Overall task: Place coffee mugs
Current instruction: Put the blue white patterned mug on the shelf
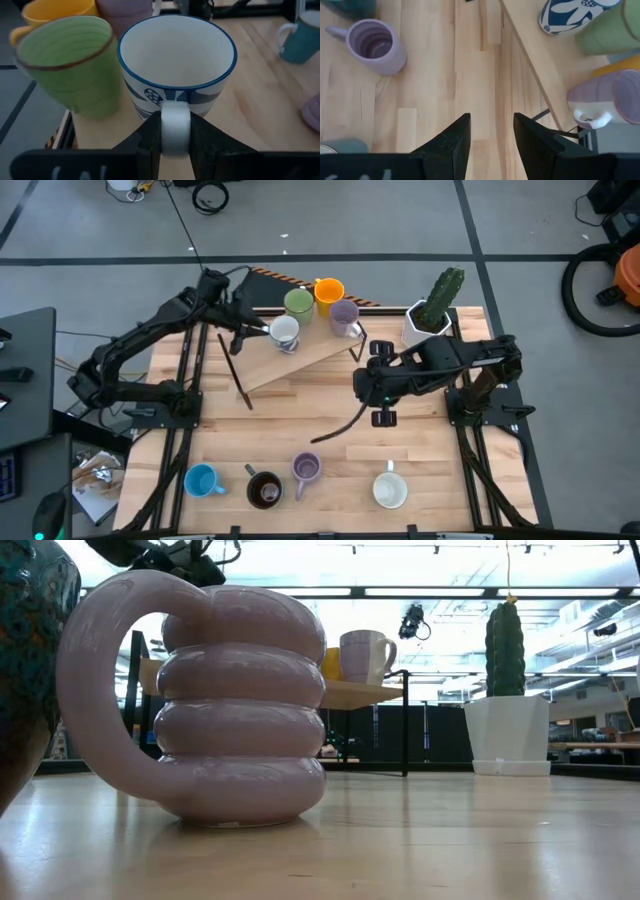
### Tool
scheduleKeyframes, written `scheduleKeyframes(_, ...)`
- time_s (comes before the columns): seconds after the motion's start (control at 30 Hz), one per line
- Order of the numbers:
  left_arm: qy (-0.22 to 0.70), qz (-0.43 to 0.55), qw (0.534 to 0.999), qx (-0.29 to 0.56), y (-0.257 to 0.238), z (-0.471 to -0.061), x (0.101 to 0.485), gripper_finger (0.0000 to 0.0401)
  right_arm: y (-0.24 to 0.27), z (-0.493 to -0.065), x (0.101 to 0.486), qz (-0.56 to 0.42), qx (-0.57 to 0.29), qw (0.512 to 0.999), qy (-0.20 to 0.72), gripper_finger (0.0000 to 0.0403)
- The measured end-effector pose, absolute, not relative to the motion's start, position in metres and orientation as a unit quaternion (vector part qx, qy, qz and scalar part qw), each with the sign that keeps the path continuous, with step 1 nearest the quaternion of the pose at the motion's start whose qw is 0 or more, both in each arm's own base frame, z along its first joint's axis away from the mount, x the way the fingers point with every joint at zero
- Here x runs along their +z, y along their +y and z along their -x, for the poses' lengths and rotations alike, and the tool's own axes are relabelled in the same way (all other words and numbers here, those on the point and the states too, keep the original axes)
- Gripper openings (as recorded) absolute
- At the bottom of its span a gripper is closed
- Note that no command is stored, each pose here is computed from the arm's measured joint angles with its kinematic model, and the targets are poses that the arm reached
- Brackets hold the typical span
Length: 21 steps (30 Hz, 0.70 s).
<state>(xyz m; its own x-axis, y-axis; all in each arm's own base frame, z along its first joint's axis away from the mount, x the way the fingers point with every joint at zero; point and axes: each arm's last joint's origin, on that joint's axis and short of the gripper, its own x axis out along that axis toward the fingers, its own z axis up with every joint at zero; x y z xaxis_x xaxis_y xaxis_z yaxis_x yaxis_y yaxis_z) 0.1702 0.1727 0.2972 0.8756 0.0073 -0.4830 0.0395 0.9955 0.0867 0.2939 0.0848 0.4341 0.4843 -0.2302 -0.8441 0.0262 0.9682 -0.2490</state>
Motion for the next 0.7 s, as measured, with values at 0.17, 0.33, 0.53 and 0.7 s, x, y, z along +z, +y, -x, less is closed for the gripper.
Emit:
scheduleKeyframes(0.17, 0.230, -0.033, 0.973, -0.013, 0.180, -0.161, 0.298, 0.0079, 0.091, -0.283, 0.436, 0.106, -0.077, 0.863, 0.488, 0.0155)
scheduleKeyframes(0.33, 0.215, -0.009, 0.976, -0.019, 0.184, -0.157, 0.299, 0.0079, 0.090, -0.274, 0.432, 0.105, -0.090, 0.866, 0.481, 0.0155)
scheduleKeyframes(0.53, 0.247, 0.027, 0.969, 0.001, 0.172, -0.170, 0.297, 0.0078, 0.084, -0.262, 0.421, 0.092, -0.110, 0.872, 0.468, 0.0155)
scheduleKeyframes(0.7, 0.278, 0.021, 0.960, 0.035, 0.154, -0.183, 0.300, 0.0078, 0.077, -0.256, 0.405, 0.075, -0.122, 0.885, 0.443, 0.0155)
